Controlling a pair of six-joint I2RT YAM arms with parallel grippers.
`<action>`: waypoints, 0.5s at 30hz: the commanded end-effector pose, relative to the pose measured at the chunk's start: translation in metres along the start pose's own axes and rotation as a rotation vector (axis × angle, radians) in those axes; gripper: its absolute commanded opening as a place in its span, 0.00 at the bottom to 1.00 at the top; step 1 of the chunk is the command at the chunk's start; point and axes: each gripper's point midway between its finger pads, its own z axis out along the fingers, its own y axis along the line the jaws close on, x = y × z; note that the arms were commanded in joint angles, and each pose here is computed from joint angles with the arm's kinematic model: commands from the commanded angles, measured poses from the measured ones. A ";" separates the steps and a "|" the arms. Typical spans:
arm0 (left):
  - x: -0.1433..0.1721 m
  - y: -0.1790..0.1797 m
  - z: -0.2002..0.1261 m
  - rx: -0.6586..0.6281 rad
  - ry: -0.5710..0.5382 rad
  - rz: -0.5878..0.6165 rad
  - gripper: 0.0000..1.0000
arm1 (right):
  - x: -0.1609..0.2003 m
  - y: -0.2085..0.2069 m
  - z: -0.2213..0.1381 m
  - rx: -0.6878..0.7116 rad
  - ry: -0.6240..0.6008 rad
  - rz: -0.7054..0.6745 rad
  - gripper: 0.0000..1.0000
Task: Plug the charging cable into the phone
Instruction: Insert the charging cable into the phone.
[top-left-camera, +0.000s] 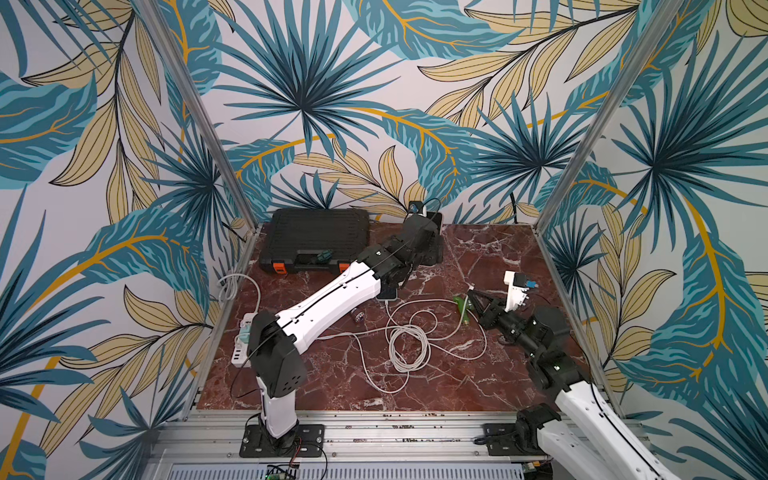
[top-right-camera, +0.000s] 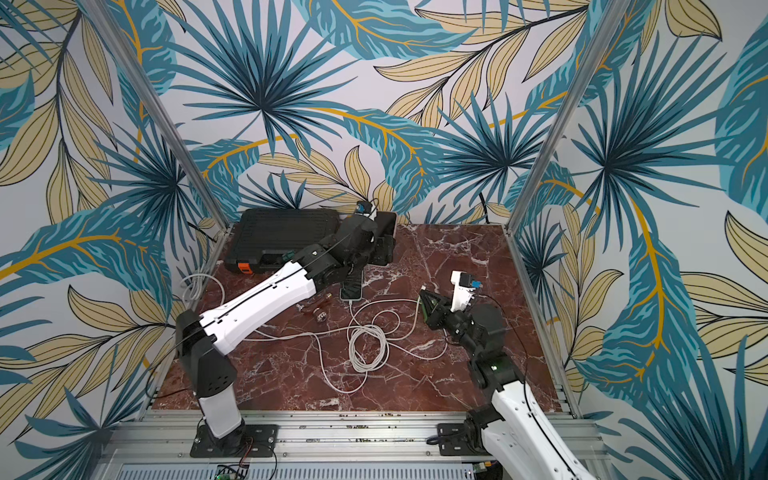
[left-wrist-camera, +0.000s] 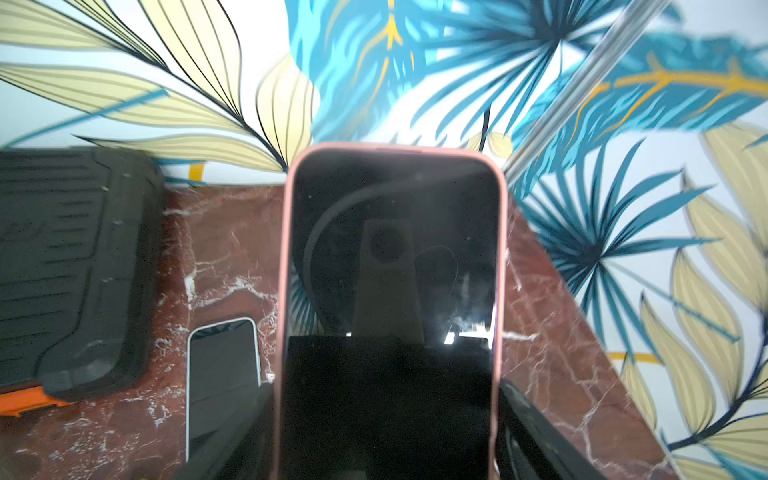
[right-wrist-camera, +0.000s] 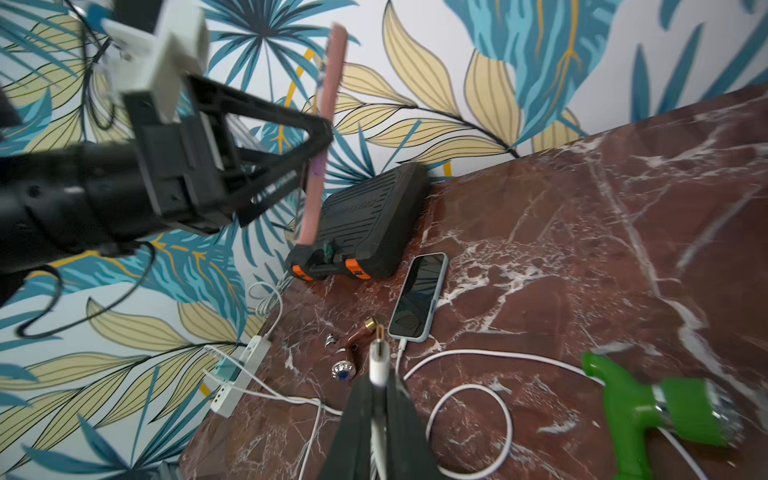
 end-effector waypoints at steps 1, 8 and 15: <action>-0.054 0.012 -0.045 -0.020 -0.231 -0.153 0.00 | -0.025 0.052 0.018 -0.272 -0.005 -0.122 0.00; -0.060 0.035 -0.063 -0.108 -0.278 -0.242 0.00 | -0.001 0.080 0.052 -0.441 0.199 -0.175 0.00; -0.052 0.040 -0.056 -0.141 -0.252 -0.294 0.00 | 0.025 0.105 0.075 -0.496 0.292 -0.212 0.00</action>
